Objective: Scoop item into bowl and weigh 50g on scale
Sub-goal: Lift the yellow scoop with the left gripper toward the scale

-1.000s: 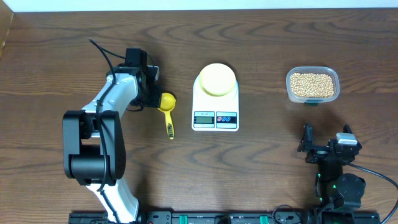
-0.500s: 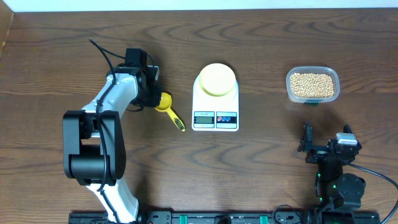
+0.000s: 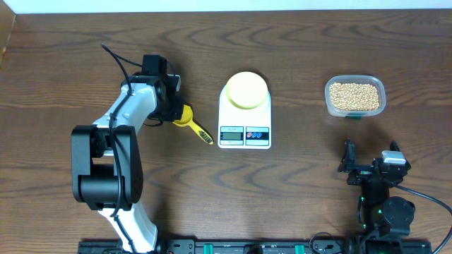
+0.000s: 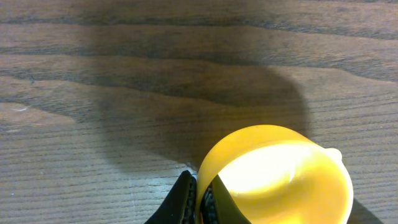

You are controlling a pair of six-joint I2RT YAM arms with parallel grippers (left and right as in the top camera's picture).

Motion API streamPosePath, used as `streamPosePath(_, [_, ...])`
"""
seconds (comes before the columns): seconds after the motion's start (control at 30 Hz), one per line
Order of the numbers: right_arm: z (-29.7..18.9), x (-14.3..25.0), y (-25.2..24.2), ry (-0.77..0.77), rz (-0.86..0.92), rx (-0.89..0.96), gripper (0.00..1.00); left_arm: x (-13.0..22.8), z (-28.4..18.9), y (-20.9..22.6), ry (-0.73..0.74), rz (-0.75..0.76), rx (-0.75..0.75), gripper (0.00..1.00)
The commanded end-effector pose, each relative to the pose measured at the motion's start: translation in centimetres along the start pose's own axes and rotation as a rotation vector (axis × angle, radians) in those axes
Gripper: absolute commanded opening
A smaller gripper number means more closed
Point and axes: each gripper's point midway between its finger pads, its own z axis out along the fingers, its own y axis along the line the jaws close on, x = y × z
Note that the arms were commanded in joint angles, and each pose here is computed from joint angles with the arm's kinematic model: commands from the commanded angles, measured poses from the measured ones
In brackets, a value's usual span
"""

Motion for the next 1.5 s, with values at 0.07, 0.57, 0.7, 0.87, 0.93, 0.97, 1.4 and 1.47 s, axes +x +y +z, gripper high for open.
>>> streamPosePath(0.07, [0.0, 0.0, -0.1, 0.0, -0.014, 0.002, 0.99, 0.1, 0.0, -0.1, 0.009, 0.012, 0.0, 0.07])
streamPosePath(0.57, [0.0, 0.0, -0.1, 0.0, -0.014, 0.002, 0.99, -1.4, -11.0, -0.8, -0.215, 0.005, -0.015, 0.07])
streamPosePath(0.7, [0.0, 0.0, -0.1, 0.0, -0.014, 0.002, 0.99, -0.8, -13.2, -1.0, -0.242, 0.007, -0.016, 0.07])
streamPosePath(0.87, [0.0, 0.0, -0.1, 0.0, -0.014, 0.002, 0.99, 0.1, -15.2, -1.2, -0.261, 0.008, -0.018, 0.07])
streamPosePath(0.93, [0.0, 0.0, -0.1, 0.0, -0.014, 0.002, 0.99, 0.4, -15.7, -1.2, -0.267, -0.004, -0.016, 0.07])
streamPosePath(0.97, [0.0, 0.0, -0.1, -0.001, -0.014, 0.002, 0.99, 0.4, -16.0, -1.2, -0.273, -0.016, -0.015, 0.07])
streamPosePath(1.4, [-0.3, -3.5, 0.5, -0.141, 0.07, -0.035, 0.99, 0.2, -16.7, -3.4, -0.297, -0.072, 0.121, 0.08])
streamPosePath(1.47, [-0.4, -3.6, 0.7, -0.133, 0.106, -0.051, 0.99, 0.0, -17.0, -4.5, -0.305, -0.061, 0.181, 0.07])
